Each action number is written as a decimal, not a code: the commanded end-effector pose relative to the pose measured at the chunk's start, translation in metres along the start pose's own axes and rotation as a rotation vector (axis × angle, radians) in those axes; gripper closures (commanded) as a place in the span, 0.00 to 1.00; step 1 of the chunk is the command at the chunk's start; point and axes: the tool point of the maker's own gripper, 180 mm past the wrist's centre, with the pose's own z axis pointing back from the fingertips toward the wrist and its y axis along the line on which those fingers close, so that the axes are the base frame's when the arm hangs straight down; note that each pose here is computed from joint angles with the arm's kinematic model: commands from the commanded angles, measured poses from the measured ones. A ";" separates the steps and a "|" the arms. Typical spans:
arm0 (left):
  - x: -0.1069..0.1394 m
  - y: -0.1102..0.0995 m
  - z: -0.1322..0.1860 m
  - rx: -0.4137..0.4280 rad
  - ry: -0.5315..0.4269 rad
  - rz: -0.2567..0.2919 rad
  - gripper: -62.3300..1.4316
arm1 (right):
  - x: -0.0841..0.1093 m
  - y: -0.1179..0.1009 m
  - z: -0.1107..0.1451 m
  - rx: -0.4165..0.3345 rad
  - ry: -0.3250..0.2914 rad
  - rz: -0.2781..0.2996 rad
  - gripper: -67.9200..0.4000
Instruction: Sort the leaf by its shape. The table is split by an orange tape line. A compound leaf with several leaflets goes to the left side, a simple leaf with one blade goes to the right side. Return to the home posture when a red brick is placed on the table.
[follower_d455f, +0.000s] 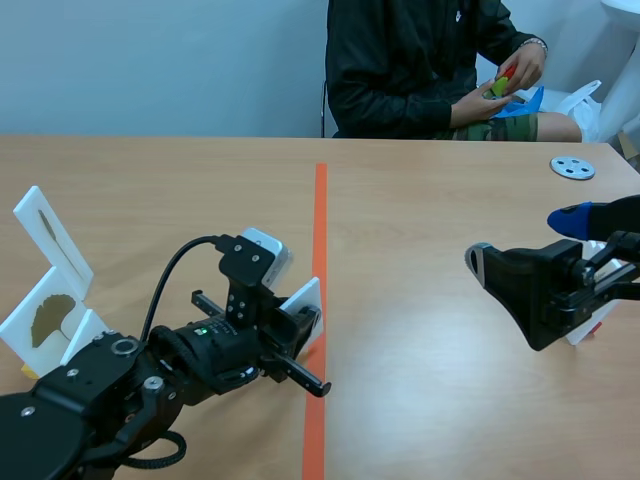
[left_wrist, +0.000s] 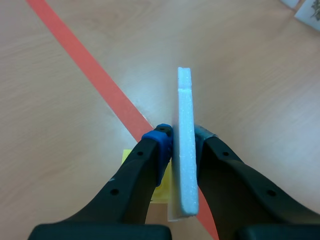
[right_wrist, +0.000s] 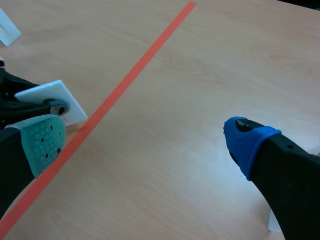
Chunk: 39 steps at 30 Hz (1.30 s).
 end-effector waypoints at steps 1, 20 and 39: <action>0.007 -0.006 0.007 -0.002 -0.028 0.017 0.91 | 0.012 -0.002 0.001 -0.006 -0.041 0.013 0.00; 0.047 -0.005 0.099 0.176 -0.145 0.129 0.91 | 0.012 -0.002 0.001 -0.006 -0.040 0.013 0.00; 0.003 0.049 0.136 0.382 -0.063 0.152 0.91 | 0.013 -0.003 0.001 -0.007 -0.043 0.014 0.00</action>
